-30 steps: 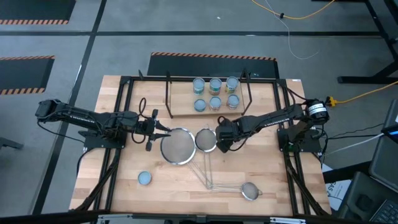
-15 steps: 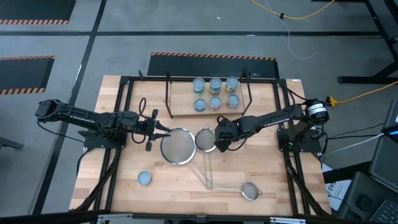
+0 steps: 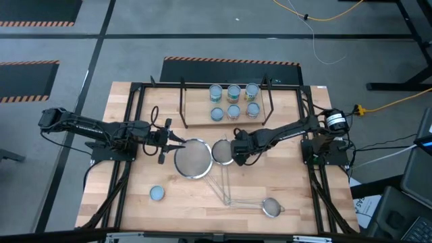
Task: Pick and place cans onto a shelf
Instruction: Put the canned meatballs on the shelf
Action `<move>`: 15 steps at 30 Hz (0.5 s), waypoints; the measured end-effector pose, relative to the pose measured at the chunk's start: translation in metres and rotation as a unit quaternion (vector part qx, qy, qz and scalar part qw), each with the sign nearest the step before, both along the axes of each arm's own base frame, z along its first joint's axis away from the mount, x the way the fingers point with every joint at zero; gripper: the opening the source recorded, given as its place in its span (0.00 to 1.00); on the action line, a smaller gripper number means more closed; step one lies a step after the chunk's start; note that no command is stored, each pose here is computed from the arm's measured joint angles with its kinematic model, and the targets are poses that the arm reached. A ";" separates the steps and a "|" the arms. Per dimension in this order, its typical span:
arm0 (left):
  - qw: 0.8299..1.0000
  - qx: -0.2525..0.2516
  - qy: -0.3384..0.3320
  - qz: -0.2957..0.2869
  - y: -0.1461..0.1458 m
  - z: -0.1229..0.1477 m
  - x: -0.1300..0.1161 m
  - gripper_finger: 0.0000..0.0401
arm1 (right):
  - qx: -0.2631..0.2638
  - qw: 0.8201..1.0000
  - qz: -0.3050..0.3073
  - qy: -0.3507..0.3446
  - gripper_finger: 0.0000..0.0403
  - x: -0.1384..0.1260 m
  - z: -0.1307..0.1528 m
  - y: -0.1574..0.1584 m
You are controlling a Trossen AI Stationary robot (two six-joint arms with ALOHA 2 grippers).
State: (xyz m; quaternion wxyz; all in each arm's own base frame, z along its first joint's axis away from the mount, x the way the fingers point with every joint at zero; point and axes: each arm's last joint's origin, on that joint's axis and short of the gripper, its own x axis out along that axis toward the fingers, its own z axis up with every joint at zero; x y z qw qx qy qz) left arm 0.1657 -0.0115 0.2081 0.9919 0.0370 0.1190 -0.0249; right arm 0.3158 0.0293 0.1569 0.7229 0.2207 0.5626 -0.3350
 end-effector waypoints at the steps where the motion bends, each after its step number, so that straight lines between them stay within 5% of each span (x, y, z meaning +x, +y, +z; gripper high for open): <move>1: 1.000 0.000 0.000 0.000 0.000 0.000 0.000 0.20 | -0.005 1.000 -0.001 -0.001 0.43 0.000 0.000 0.000; 15: 1.000 0.000 0.000 0.000 0.000 0.000 0.000 0.20 | -0.029 0.999 -0.028 -0.015 0.22 0.001 0.001 -0.002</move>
